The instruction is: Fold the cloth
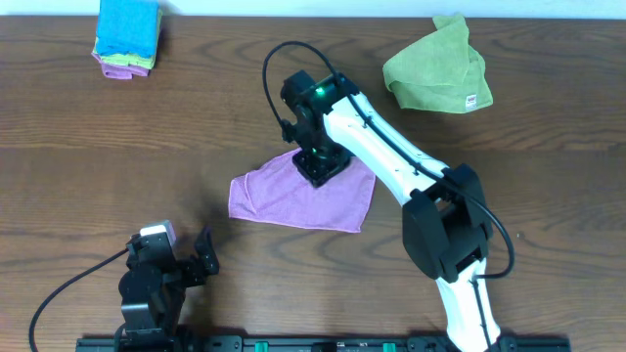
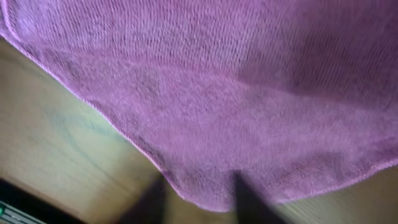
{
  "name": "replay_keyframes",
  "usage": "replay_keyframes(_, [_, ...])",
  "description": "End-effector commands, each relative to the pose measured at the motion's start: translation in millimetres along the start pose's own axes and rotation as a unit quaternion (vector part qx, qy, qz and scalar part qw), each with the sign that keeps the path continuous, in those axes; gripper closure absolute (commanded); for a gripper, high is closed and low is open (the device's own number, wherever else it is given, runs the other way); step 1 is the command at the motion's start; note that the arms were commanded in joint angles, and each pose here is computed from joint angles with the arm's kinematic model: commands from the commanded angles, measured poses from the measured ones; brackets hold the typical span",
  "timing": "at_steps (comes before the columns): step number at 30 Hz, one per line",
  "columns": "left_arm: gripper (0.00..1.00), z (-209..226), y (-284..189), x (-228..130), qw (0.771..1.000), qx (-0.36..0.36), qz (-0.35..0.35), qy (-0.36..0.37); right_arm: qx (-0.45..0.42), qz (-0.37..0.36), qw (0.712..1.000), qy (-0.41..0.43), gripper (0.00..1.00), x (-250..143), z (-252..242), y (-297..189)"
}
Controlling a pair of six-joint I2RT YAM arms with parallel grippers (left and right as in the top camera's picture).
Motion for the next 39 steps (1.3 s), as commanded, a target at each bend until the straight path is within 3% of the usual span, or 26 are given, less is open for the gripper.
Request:
replay_keyframes(1, [0.05, 1, 1, -1, 1.000, 0.002, -0.001, 0.001, 0.009, -0.014, 1.000, 0.011, 0.98, 3, 5, -6])
replay_keyframes(5, [0.05, 1, 1, -1, 1.000, 0.002, -0.001, 0.001, -0.002, -0.062, 0.998, 0.010, 0.98, 9, 7, -32])
replay_keyframes(9, [0.05, 1, 1, -1, 1.000, 0.002, -0.001, 0.001, -0.036, -0.149, 0.988, 0.003, 0.98, 8, 13, -95])
replay_keyframes(13, [0.05, -1, 1, 0, 1.000, -0.003, -0.003, -0.002, -0.113, -0.210, 0.970, 0.046, 0.98, -37, 12, -151])
replay_keyframes(16, [0.05, -5, 1, -2, 1.000, -0.018, 0.003, -0.005, -0.118, -0.233, 0.964, 0.044, 0.98, -67, 20, -144])
replay_keyframes(20, [0.05, -35, -3, -8, 0.992, -0.113, 0.035, -0.039, -0.082, -0.244, 0.966, 0.035, 0.98, -101, 36, -104])
replay_keyframes(30, [0.05, -54, -8, 8, 0.985, -0.163, 0.012, -0.062, 0.010, -0.260, 0.964, 0.057, 0.99, -143, 64, -18])
replay_keyframes(35, [0.04, -75, -14, 22, 0.972, -0.226, -0.001, -0.070, 0.011, -0.279, 0.958, 0.067, 0.99, -141, 64, -26])
replay_keyframes(39, [0.04, -93, -12, 33, 0.963, -0.263, -0.003, -0.059, -0.004, -0.346, 0.937, 0.056, 0.98, -140, 67, -67])
Point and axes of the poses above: each gripper's point midway between its finger pads, its own y axis out along the fingers, its own z axis along the line the jaws close on, x = y × z, the point moved 2 cm from there along -y, back along the fingers, and after that the axes turned 14 degrees about -y, right-handed, at the moved point
